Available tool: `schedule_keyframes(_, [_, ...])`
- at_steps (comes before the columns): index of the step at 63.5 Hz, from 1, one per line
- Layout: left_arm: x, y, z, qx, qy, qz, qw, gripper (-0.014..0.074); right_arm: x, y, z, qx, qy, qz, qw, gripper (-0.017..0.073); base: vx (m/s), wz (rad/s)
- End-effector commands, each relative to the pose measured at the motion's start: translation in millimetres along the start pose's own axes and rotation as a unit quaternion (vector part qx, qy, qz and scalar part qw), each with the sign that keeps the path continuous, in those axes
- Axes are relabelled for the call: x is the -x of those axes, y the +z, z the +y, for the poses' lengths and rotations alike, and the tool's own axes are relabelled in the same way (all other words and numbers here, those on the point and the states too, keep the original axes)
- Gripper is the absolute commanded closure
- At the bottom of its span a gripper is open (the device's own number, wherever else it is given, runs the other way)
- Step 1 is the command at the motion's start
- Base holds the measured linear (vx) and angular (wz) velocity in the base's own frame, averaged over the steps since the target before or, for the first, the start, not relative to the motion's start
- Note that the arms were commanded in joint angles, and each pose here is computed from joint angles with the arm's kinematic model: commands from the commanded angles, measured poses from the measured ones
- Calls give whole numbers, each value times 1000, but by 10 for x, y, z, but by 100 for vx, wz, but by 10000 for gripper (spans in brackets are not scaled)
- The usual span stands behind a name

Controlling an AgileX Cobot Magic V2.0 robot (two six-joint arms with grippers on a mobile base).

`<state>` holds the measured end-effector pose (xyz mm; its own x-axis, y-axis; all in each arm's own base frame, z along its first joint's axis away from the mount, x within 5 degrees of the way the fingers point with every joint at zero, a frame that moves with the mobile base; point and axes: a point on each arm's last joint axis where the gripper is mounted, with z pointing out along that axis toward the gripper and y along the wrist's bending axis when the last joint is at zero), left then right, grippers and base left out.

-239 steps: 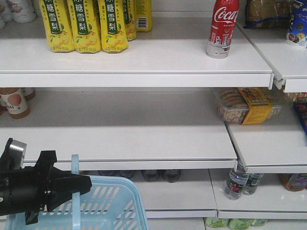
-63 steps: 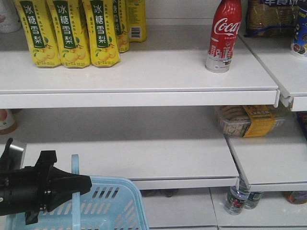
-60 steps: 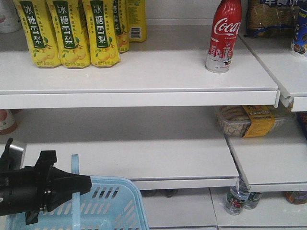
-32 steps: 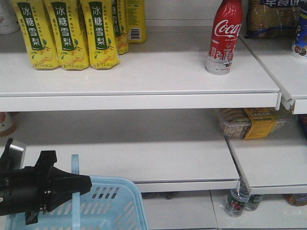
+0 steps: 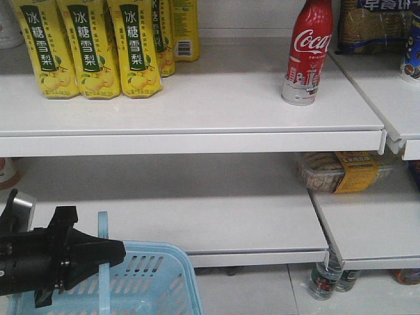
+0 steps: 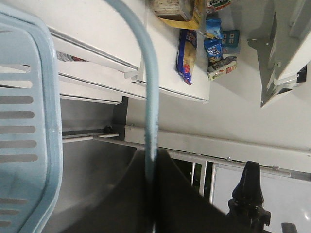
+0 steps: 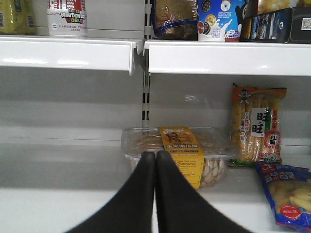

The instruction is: Place coke in basket with both arms

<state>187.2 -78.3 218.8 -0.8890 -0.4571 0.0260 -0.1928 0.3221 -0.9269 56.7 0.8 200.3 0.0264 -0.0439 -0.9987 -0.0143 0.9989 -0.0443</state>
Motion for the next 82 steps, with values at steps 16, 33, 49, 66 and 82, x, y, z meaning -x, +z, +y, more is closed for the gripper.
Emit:
schedule_keyframes(16, [-3,-32,-166,-52,0,0,999,600,45,-9,0,-2,-3,-38,999,569,2,-1])
schedule_keyframes(33, [-3,-32,-166,-52,0,0,999,600,46,-9,0,-2,-3,-39,999,569,1,1])
schedule_keyframes(49, [-3,-32,-166,-52,0,0,999,600,46,-9,0,-2,-3,-39,999,569,0,1])
schedule_keyframes(66, [-3,-32,-166,-52,0,0,999,600,46,-9,0,-2,-3,-39,999,569,1,2])
schedule_keyframes(82, [-3,-32,-166,-52,0,0,999,600,46,-9,0,-2,-3,-39,999,569,1,2])
